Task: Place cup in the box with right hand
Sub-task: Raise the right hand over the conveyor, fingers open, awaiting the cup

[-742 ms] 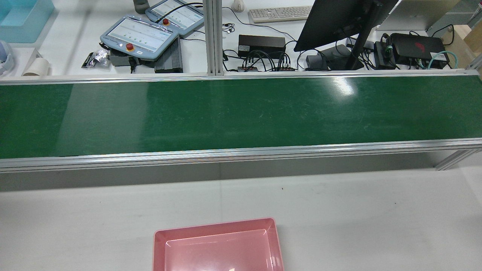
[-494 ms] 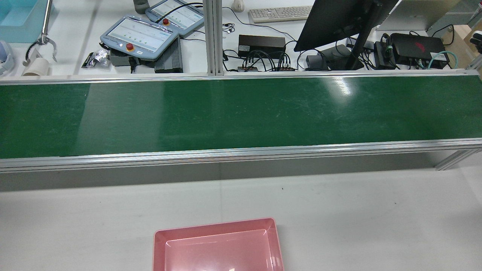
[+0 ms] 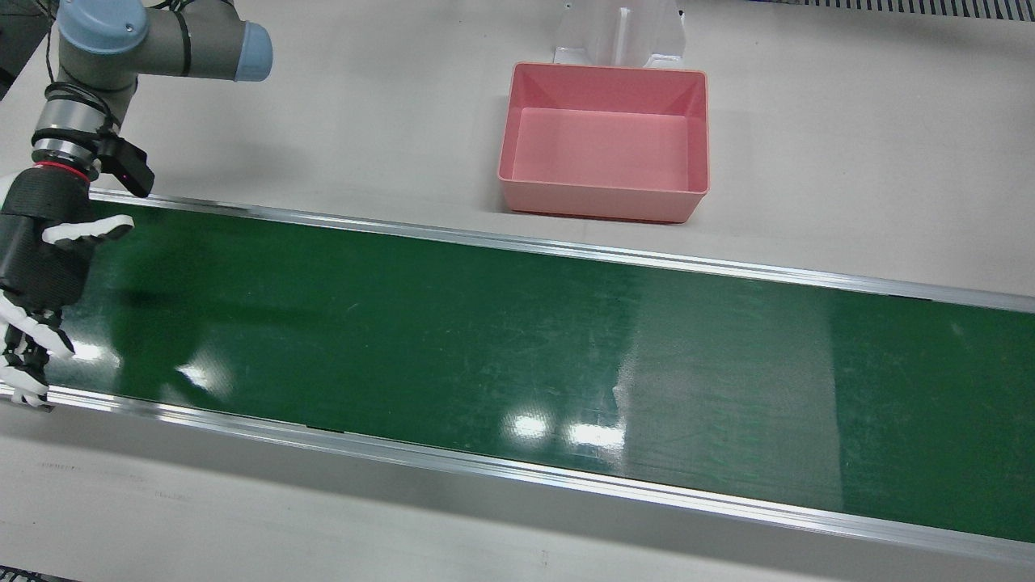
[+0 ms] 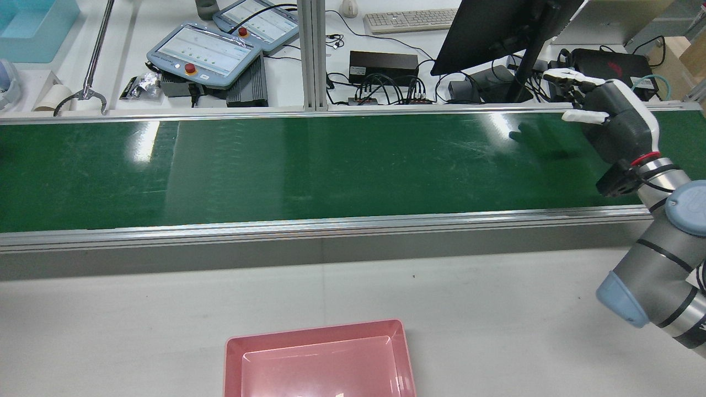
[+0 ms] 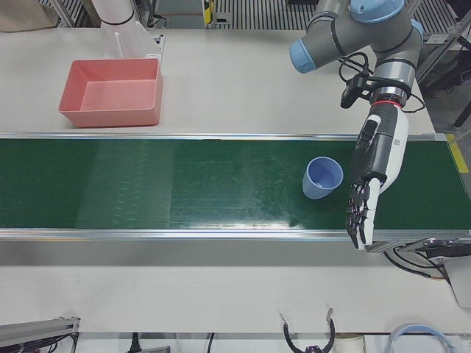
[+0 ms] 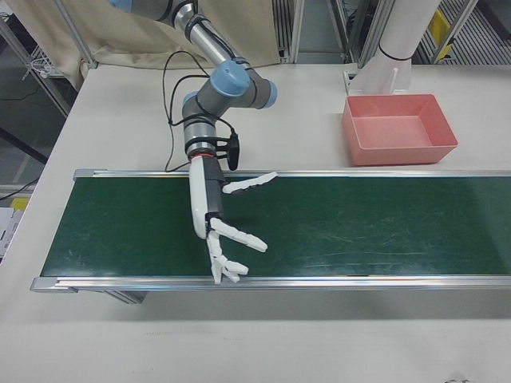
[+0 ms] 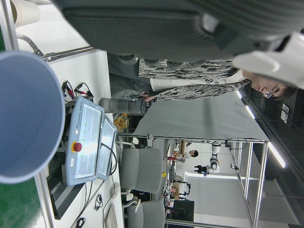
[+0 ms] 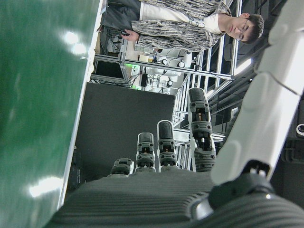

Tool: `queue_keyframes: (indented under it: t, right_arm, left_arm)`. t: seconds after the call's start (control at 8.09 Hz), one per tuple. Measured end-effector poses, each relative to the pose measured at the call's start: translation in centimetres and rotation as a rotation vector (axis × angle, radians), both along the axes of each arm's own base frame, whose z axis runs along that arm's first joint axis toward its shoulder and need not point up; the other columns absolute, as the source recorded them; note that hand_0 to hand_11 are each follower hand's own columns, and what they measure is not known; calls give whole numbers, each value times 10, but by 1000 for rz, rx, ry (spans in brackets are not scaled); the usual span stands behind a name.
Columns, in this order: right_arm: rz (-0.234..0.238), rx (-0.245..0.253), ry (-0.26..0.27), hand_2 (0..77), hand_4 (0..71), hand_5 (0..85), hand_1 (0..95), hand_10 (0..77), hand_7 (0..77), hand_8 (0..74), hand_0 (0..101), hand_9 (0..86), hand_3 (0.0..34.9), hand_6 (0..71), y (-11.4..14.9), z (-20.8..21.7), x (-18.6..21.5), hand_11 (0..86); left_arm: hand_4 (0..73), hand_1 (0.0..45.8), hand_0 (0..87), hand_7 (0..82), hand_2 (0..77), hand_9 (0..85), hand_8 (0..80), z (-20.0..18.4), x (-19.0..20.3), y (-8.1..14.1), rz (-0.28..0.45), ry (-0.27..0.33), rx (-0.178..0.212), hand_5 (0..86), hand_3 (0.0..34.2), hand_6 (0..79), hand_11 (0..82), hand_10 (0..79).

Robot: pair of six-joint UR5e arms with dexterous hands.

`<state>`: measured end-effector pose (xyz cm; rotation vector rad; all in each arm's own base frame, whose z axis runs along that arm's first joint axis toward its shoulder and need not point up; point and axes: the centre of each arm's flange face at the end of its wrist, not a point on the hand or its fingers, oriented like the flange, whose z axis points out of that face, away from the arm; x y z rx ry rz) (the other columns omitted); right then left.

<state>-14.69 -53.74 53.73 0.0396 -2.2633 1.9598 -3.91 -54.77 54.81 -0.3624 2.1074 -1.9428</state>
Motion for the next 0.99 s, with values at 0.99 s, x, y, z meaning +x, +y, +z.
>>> queue_keyframes:
  t: [0.99]
  right_arm:
    - [27,-81,92,11,267,38,93,5,300,76,494,175,0,65,35,-58,-40,11]
  left_arm:
    - [11,5,0,5,11,0,0,1,0,0,0,0,0,0,0,5,0,0]
